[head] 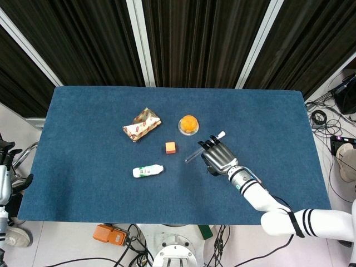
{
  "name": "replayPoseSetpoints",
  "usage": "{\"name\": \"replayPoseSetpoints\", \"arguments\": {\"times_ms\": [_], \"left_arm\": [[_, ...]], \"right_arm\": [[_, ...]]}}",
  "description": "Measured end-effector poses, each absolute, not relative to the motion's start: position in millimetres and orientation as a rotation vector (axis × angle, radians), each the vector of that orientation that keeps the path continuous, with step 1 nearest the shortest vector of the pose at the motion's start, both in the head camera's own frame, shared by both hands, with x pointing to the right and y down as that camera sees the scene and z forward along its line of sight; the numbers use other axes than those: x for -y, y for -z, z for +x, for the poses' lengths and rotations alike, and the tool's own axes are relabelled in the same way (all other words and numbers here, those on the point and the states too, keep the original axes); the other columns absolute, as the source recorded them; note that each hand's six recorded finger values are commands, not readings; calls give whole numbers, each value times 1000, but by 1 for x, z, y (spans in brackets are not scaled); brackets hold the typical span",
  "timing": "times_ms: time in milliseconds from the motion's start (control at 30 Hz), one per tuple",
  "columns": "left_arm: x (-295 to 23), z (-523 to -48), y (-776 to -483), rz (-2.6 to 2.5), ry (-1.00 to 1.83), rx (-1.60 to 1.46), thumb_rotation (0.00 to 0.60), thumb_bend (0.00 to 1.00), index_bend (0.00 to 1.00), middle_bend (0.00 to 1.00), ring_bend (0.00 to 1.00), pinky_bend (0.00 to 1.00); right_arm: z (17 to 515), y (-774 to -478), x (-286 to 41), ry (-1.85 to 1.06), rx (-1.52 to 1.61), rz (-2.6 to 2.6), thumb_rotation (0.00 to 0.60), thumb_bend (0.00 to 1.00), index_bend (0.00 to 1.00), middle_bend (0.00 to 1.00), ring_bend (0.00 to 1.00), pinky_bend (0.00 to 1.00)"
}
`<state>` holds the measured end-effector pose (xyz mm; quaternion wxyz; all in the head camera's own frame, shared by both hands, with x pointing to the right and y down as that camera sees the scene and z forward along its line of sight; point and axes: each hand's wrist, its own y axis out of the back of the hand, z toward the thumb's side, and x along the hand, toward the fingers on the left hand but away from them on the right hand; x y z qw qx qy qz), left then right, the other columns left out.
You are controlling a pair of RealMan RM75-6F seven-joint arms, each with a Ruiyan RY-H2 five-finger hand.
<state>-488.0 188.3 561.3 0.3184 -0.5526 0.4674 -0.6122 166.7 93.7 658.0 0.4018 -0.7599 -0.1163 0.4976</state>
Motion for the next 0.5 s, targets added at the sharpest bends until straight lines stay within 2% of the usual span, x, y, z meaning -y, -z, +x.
{"name": "replayPoseSetpoints", "arguments": {"times_ms": [300, 500], "left_arm": [[-188, -485, -562, -1453, 1613, -1217, 600, 221, 221, 117, 31, 74], [-188, -486, -563, -1449, 1621, -1217, 600, 221, 221, 117, 31, 74]], "right_arm": [[146, -598, -44, -1186, 471, -1903, 600, 651, 756, 143, 188, 105], [142, -575, -20, -1195, 547, -1912, 600, 651, 762, 143, 191, 106]]}}
